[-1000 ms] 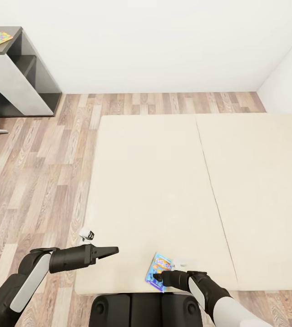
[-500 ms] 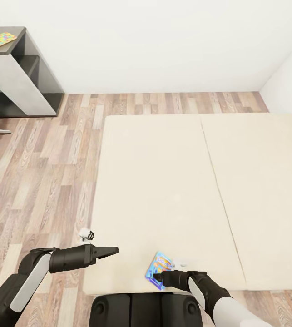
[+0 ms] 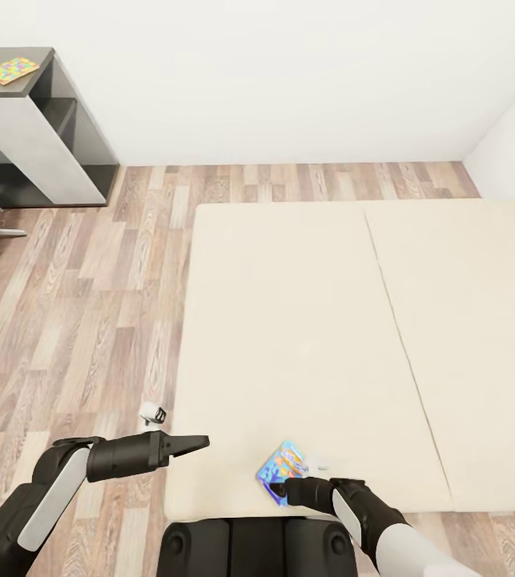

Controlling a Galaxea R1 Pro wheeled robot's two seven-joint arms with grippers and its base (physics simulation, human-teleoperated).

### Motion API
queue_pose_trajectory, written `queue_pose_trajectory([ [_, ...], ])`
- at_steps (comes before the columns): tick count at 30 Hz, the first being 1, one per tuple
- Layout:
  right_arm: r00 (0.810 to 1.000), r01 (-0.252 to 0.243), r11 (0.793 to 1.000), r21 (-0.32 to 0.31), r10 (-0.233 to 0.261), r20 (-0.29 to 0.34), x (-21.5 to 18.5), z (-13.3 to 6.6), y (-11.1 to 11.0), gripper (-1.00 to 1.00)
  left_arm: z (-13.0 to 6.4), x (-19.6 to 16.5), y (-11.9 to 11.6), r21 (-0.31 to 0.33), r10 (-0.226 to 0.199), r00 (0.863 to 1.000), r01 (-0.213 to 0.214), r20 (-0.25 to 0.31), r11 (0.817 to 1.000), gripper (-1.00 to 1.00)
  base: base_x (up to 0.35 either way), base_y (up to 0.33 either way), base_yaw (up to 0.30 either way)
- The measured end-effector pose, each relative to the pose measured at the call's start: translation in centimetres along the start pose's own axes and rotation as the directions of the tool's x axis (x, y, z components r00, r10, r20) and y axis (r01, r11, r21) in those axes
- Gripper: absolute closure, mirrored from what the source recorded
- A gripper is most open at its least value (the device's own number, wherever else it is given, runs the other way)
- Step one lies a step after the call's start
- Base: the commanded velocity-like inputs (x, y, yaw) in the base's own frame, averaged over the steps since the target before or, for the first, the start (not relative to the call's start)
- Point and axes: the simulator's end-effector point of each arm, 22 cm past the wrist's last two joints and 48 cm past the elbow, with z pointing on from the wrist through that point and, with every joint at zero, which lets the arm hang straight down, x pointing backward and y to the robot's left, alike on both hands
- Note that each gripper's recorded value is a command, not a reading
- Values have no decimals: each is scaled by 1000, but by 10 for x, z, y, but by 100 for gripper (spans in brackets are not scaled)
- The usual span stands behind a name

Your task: Put all the toys in the child's room - the three board games (two on the bed and one on the table), the two jigsaw puzzles on the table, and the tennis ball on the table - inside the toy box on the table in the child's room.

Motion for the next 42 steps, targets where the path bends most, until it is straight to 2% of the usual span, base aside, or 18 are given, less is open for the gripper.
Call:
queue_pose_trajectory([
  [9,1000,6,1000,8,-6,16,-4,-2,-5,-100,-1,0,1,-3,1,1000,-1,-1,1000,-100,0,108,0],
  [42,1000,2,1000,23,-2,20,-7,-6,-17,-100,-3,-1,1,-4,2,1000,-2,0,1000,-100,0,2,0],
])
